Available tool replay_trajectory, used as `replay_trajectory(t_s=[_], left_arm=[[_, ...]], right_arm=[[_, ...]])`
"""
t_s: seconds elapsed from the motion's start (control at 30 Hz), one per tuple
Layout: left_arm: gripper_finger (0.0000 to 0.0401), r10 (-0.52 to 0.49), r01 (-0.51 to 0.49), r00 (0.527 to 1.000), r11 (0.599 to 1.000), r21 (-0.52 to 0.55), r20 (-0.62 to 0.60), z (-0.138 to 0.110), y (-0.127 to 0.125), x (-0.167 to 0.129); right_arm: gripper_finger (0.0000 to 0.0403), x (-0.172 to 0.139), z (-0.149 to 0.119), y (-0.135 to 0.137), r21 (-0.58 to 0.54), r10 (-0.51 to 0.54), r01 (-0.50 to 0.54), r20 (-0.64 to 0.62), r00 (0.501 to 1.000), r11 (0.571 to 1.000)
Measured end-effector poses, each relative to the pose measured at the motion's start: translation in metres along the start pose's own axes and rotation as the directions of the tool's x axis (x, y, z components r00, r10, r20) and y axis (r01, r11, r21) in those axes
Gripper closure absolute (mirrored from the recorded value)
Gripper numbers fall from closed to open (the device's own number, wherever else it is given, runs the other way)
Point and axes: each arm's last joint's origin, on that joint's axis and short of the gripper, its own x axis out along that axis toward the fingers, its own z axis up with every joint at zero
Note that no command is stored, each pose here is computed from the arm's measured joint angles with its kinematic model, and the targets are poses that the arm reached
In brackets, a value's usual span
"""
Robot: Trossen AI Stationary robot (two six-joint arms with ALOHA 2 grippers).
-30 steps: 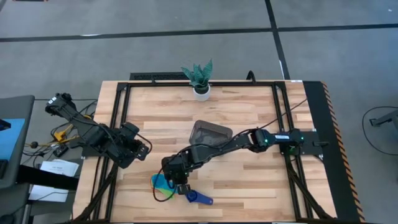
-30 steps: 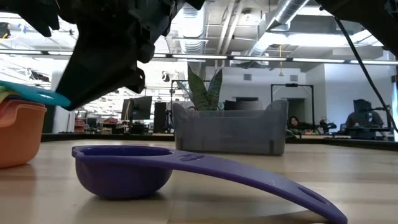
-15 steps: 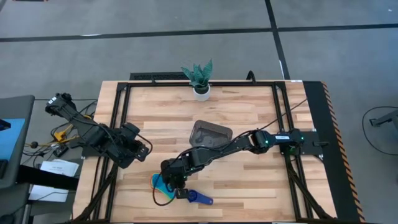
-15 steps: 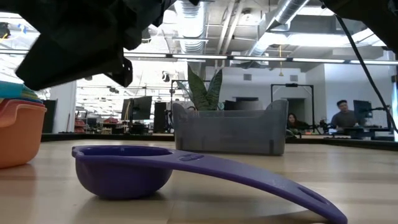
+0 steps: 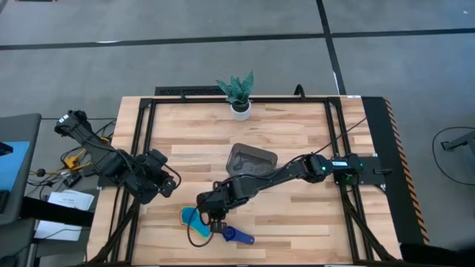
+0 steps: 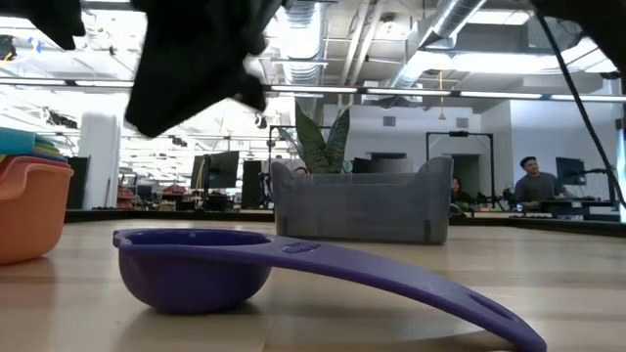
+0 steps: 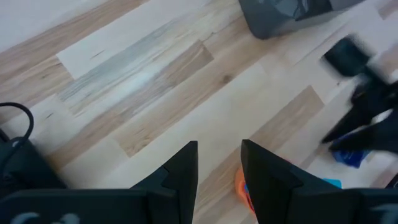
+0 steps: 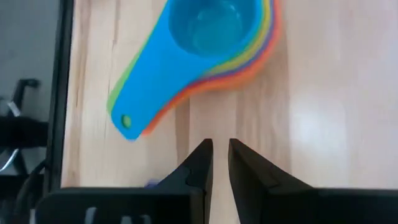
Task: Nest measuring cups in basket
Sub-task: Stack the dark blue measuring cup on top of the light blue measuring cup
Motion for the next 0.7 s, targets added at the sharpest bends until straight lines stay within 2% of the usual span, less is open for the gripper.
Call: replay_trajectory(t_s=[0.13, 0.23, 0.4, 0.6, 0.7], left_arm=[[0.0292, -0.005, 0.005, 1.000, 0.999, 0.045, -0.005, -0.002, 0.000, -0.001], [0.0292, -0.006, 0.006, 1.000, 0.997, 0.074, -0.002, -0.003, 0.000, -0.001], [0.0292, -0.004, 0.004, 1.000, 0.992, 0.129, 0.000, -0.003, 0.000, -0.001], [0.0292, -0.004, 0.004, 1.000, 0.984, 0.177, 0.003, -0.003, 0.000, -0.001], [0.0292, -0.005, 0.004, 1.000, 0.983, 0.184, 0.002, -0.003, 0.000, -0.001]], right_arm=[[0.0328, 0.000, -0.014, 0.012, 0.073, -0.074, 0.079, -0.067, 0.995, 0.994], [0.0318, 0.002, -0.023, 0.021, 0.088, -0.090, 0.101, -0.113, 0.990, 0.991], [0.0277, 0.010, -0.034, 0.034, 0.076, -0.095, 0.107, -0.143, 0.985, 0.991], [0.0215, 0.008, -0.034, 0.039, 0.088, -0.087, 0.099, -0.131, 0.988, 0.991], [0.0199, 0.009, -0.035, 0.040, 0.087, -0.091, 0.102, -0.129, 0.987, 0.991]])
